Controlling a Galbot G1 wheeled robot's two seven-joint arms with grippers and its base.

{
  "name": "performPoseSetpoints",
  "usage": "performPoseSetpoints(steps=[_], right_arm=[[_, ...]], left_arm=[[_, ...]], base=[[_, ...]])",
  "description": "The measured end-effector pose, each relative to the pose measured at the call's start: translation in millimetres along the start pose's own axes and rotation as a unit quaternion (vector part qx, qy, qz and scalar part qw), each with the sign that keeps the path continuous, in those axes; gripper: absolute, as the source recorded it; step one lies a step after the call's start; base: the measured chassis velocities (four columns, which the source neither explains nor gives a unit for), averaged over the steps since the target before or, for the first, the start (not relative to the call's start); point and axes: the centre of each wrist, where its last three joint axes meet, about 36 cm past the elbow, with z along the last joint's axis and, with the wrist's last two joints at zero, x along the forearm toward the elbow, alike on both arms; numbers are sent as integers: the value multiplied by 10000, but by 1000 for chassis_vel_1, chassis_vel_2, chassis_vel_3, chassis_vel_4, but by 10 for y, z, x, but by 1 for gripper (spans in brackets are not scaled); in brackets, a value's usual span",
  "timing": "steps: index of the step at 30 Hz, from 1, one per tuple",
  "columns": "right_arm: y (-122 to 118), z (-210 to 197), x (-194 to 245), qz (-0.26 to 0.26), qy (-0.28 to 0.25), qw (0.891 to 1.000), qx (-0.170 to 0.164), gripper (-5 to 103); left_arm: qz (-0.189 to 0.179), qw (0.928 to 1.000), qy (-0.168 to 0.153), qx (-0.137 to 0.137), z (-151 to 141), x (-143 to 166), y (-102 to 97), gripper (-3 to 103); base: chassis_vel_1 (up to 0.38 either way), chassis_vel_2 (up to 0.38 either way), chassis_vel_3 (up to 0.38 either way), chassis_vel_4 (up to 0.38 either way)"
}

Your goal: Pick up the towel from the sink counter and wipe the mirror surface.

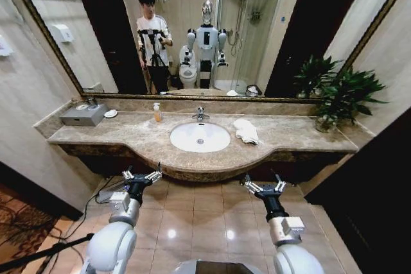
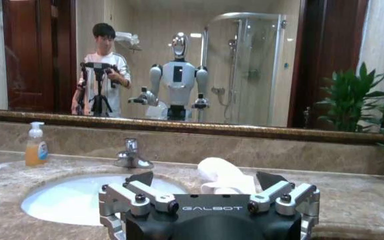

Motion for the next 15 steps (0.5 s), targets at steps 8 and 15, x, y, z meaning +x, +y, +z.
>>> performPoseSetpoints(steps=[8,15], right_arm=[[-12,29,-18,-2,-9,10000,-5,100],[-16,1,-68,-9,-35,10000,-23,100]], left_arm=[[0,10000,0,0,0,0,0,100],[1,10000,0,0,0,0,0,100]], base=[[-119,121,127,-121],[-123,123,128,-128]])
